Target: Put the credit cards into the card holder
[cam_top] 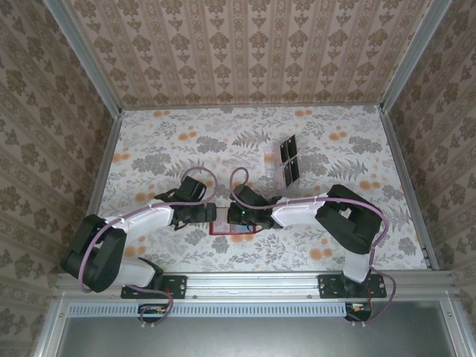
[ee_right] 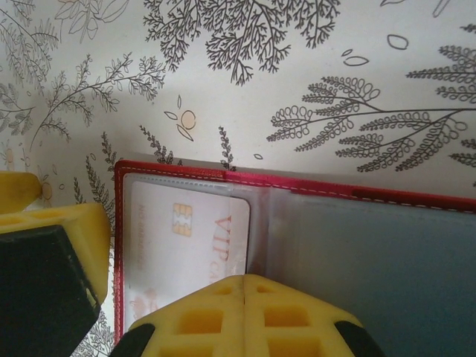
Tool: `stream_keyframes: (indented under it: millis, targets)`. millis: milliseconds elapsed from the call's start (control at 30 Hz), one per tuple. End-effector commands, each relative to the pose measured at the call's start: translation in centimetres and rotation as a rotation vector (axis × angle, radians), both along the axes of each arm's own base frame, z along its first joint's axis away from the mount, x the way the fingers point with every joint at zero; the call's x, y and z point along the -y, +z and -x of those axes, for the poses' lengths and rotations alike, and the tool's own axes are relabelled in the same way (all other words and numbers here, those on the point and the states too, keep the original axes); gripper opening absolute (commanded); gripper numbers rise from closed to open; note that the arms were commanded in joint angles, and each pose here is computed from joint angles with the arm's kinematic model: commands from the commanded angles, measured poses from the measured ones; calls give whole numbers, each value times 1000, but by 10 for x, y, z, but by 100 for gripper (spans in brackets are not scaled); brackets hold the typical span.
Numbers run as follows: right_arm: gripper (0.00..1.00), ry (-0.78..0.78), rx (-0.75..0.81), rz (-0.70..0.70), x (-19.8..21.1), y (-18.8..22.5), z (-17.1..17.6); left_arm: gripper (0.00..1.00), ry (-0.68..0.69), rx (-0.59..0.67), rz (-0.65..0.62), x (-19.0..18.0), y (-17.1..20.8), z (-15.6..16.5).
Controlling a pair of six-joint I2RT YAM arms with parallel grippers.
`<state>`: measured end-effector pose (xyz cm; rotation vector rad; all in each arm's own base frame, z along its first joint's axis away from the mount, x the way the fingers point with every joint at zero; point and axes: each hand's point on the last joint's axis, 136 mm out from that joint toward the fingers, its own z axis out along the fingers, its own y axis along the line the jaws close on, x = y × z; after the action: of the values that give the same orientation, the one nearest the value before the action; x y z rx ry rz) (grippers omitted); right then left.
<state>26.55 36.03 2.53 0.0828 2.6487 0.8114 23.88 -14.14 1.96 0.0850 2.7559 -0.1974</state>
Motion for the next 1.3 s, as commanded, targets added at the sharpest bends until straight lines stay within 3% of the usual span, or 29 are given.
stream_keyframes:
  millis: [0, 433, 633, 867, 1067, 1267]
  targets:
    - [5, 9, -18, -13, -8, -3, -1, 100, 11, -56, 5, -1, -16, 12]
    - [7, 49, 29, -83, -21, 29, -4, 100, 28, -12, 25, 0, 3, 2]
    - [18, 39, 79, -84, -7, 55, -4, 100, 52, 40, 45, -5, 26, -8]
    - [45, 24, 110, 55, 31, 59, -2, 100, 51, 78, 71, -9, 45, -6]
    - [52, 65, 110, 194, 47, 49, -1, 100, 47, 82, 135, -6, 50, 6]
    - [52, 106, 93, 235, 41, 38, -2, 100, 50, 57, 164, -3, 45, 16]
